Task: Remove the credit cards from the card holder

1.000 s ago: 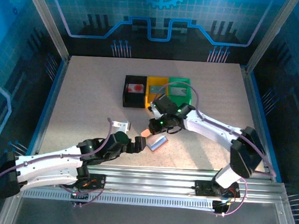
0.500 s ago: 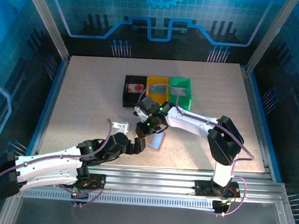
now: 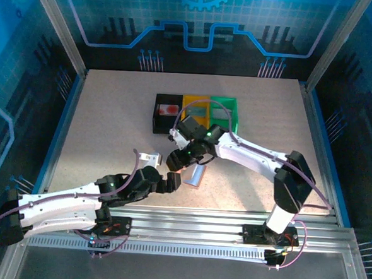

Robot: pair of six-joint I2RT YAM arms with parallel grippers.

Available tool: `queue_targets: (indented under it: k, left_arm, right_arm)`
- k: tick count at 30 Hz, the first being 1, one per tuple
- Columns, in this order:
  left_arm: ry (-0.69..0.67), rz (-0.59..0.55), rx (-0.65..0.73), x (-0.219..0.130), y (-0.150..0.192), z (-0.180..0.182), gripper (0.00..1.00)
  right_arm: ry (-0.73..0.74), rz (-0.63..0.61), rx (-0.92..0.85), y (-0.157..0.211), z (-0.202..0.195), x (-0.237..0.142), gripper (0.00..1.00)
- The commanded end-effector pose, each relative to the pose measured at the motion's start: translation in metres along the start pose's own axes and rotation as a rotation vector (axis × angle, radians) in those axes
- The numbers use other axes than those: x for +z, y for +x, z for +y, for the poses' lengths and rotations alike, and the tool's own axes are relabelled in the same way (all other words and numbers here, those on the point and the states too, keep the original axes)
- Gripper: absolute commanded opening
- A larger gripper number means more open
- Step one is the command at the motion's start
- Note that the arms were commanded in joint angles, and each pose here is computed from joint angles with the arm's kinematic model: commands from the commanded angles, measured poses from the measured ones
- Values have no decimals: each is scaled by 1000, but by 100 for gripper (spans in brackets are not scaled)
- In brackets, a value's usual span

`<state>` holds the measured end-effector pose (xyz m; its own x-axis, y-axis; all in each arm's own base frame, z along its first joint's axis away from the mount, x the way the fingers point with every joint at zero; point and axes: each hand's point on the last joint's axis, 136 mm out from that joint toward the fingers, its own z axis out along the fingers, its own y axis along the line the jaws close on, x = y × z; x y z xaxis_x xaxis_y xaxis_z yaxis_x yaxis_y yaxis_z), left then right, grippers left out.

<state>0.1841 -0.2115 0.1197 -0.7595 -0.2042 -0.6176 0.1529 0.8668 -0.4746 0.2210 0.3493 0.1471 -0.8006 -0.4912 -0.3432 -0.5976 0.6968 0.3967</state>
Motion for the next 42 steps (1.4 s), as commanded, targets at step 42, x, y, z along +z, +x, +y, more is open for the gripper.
queue_targets:
  k: [42]
  left_arm:
    - [-311,450,444,67,-14,-11,84]
  right_arm:
    - [51,-284,233,74,-82,-116,66]
